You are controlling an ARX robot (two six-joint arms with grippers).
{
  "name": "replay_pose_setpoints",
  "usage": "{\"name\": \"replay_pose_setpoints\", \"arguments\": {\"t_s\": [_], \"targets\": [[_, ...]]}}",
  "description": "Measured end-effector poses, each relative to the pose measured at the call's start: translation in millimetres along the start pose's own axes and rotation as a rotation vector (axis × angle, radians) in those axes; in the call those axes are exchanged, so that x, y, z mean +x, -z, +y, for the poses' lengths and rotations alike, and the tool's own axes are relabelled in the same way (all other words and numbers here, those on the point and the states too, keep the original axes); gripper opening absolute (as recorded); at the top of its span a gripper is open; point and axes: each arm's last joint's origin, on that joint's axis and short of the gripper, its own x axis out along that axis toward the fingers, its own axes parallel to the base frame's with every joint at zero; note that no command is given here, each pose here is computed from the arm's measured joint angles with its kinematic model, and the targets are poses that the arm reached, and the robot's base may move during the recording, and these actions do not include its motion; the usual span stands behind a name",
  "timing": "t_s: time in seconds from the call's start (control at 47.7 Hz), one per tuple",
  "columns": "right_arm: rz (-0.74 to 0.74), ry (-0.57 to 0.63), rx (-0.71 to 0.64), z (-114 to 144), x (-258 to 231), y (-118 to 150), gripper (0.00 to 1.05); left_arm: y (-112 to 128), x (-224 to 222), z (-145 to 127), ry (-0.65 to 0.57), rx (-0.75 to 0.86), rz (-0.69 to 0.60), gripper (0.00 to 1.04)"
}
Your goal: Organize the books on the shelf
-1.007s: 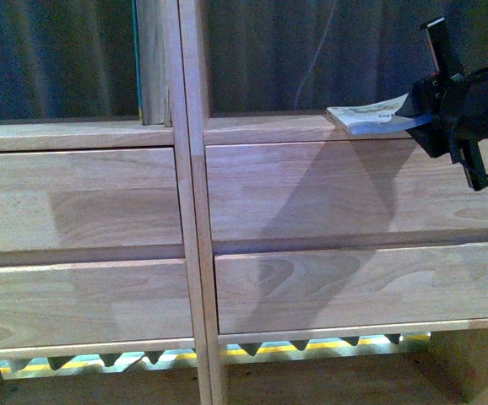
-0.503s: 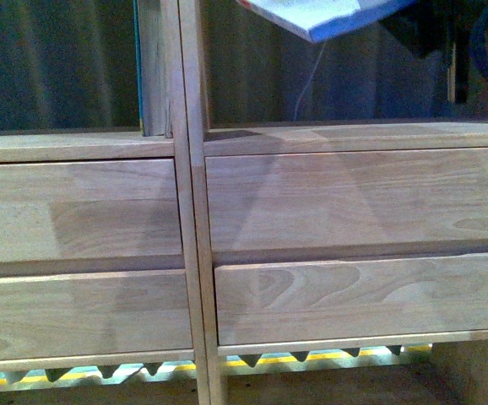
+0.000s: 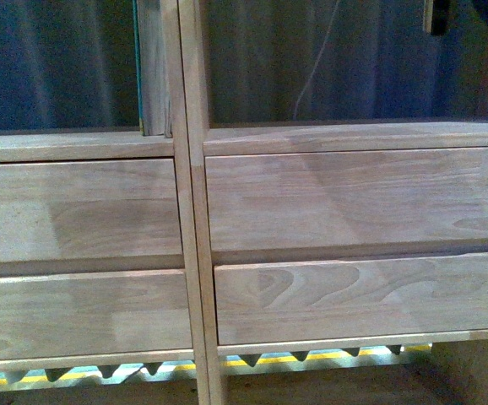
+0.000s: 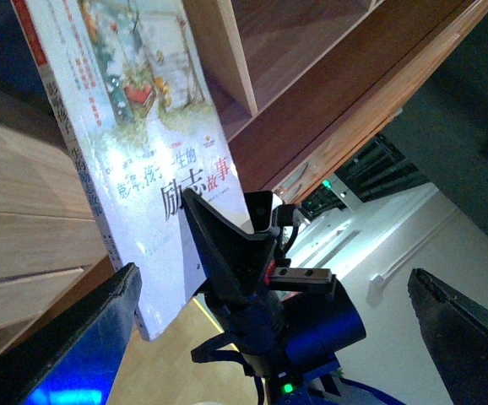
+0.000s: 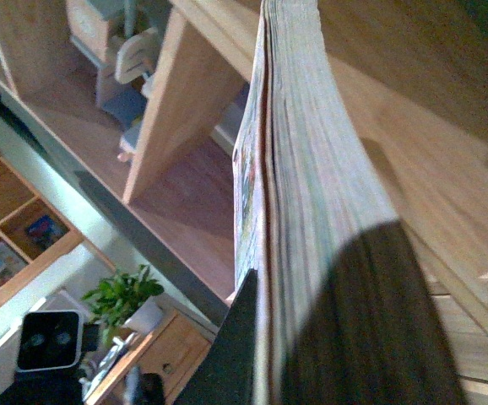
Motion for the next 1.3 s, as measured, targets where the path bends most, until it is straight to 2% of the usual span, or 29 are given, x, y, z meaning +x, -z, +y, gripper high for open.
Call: {"name": "replay_pose_setpoints", "arguments": {"t_s": [0.231,0.42,0.608,0.818,0.923,1.091,1.301], "targets": [[0.025,-0.094,0.02,27,0,5,0.07,10,3,-1,0.038,0.002,0.012,0.98],[0.06,-0.162,0.08,46,-2,13,0.07,8,2,-5,0.067,0.036,-0.01,0.98],[0.124,-0.192,0.111,52,-5,29,0.07,7,2,-9,0.099,0.069,-0.041,0.96],[0.13,-0.242,0.202,55,-14,30,0.07,9,5,-19,0.171,0.097,-0.061,0.53],[0.134,-0.272,0.245,58,-18,29,0.07,11,4,-21,0.196,0.104,-0.06,0.37],[0.15,-0.292,0.318,56,-23,32,0.36,12,2,-21,0.211,0.096,-0.053,0.09],[0.175,-0.252,0.335,45,-30,40,0.79,0,-18,-39,0.229,0.152,-0.11,0.07]]}}
